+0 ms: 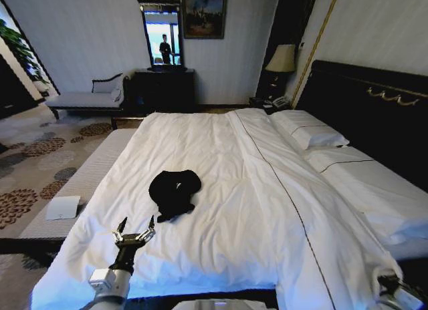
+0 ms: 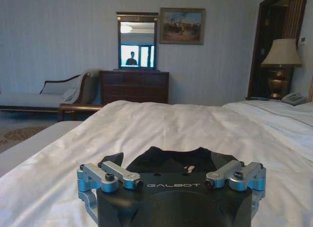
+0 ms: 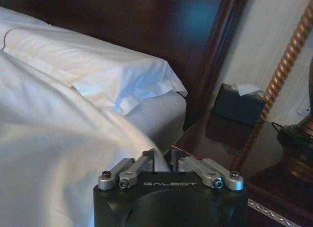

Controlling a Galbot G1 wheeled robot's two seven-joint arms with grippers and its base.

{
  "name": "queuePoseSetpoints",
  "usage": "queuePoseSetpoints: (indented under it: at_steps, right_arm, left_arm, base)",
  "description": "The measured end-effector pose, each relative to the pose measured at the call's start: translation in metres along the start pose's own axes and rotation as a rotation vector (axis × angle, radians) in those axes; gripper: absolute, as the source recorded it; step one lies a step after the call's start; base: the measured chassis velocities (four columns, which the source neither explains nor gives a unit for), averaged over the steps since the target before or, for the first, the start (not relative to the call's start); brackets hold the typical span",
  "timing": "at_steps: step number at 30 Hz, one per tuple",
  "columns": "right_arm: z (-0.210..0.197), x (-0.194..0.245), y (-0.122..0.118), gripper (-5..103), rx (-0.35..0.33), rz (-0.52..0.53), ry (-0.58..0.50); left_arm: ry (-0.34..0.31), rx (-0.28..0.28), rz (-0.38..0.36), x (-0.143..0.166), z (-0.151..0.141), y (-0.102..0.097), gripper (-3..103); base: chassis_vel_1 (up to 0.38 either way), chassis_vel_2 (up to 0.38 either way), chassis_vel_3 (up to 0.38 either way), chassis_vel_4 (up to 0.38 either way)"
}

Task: Fold the clothes on the bed.

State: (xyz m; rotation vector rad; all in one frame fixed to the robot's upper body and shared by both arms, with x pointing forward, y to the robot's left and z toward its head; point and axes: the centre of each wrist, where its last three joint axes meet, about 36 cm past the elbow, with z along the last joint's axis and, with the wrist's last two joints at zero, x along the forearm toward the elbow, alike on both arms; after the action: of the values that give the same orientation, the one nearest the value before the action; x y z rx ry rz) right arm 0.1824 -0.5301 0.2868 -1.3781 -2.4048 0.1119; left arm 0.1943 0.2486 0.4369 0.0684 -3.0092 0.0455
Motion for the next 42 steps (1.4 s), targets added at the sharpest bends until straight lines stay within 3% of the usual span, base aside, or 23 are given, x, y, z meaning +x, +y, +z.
queuePoseSetpoints:
  at_steps: [4,6,10,11,13,15,18,19,20,26,31,36,42]
  right_arm:
    - [-0.004,0.003,0.0,40,-0.03,-0.027,-0.012]
    - [-0.004,0.003,0.0,40,-0.036,-0.028,-0.01]
    - [-0.003,0.006,-0.002,61,-0.054,-0.03,-0.003]
    - [-0.003,0.006,-0.002,61,-0.054,-0.03,-0.003]
    - [-0.004,0.007,-0.003,72,-0.057,-0.033,-0.011]
    - [-0.004,0.007,-0.003,72,-0.058,-0.036,-0.015]
    - [-0.008,0.011,-0.003,88,-0.081,-0.078,-0.051]
    - [-0.01,0.013,-0.003,88,-0.087,-0.089,-0.058]
    - [-0.013,0.016,-0.001,97,-0.1,-0.11,-0.069]
    - [-0.022,0.028,0.009,100,-0.143,-0.198,-0.112]
    - [-0.033,0.051,0.026,100,-0.161,-0.33,-0.185]
    - [-0.049,0.094,0.056,100,-0.153,-0.484,-0.246]
    - [-0.063,0.128,0.078,100,-0.182,-0.574,-0.244]
  left_arm:
    - [0.001,-0.001,0.002,0.0,0.001,0.0,100]
    - [0.0,-0.002,0.002,-0.001,0.001,0.0,100]
    - [-0.004,-0.004,0.002,-0.002,0.0,0.001,100]
    - [-0.004,-0.004,0.002,-0.002,0.0,0.001,100]
    - [-0.004,-0.004,0.002,-0.002,0.0,0.002,100]
    - [-0.005,-0.003,0.002,-0.002,0.0,0.002,100]
    - [-0.004,-0.001,0.001,-0.001,0.001,0.002,100]
    - [-0.005,-0.001,0.001,-0.001,0.001,0.002,100]
    - [-0.005,-0.001,0.0,0.0,0.001,0.002,100]
    - [-0.004,-0.001,-0.001,0.001,0.001,0.002,100]
    - [-0.004,0.0,-0.002,0.003,0.002,0.002,100]
    - [-0.007,0.0,-0.002,0.003,0.001,0.002,100]
    - [-0.009,0.001,-0.005,0.004,0.001,0.002,100]
  base:
    - [0.0,0.0,0.0,0.0]
    - [0.0,0.0,0.0,0.0]
    - [0.0,0.0,0.0,0.0]
    - [0.0,0.0,0.0,0.0]
    - [0.0,0.0,0.0,0.0]
    - [0.0,0.0,0.0,0.0]
    - [0.0,0.0,0.0,0.0]
    - [0.0,0.0,0.0,0.0]
    - [0.0,0.0,0.0,0.0]
    - [0.0,0.0,0.0,0.0]
    - [0.0,0.0,0.0,0.0]
    - [0.0,0.0,0.0,0.0]
    - [0.0,0.0,0.0,0.0]
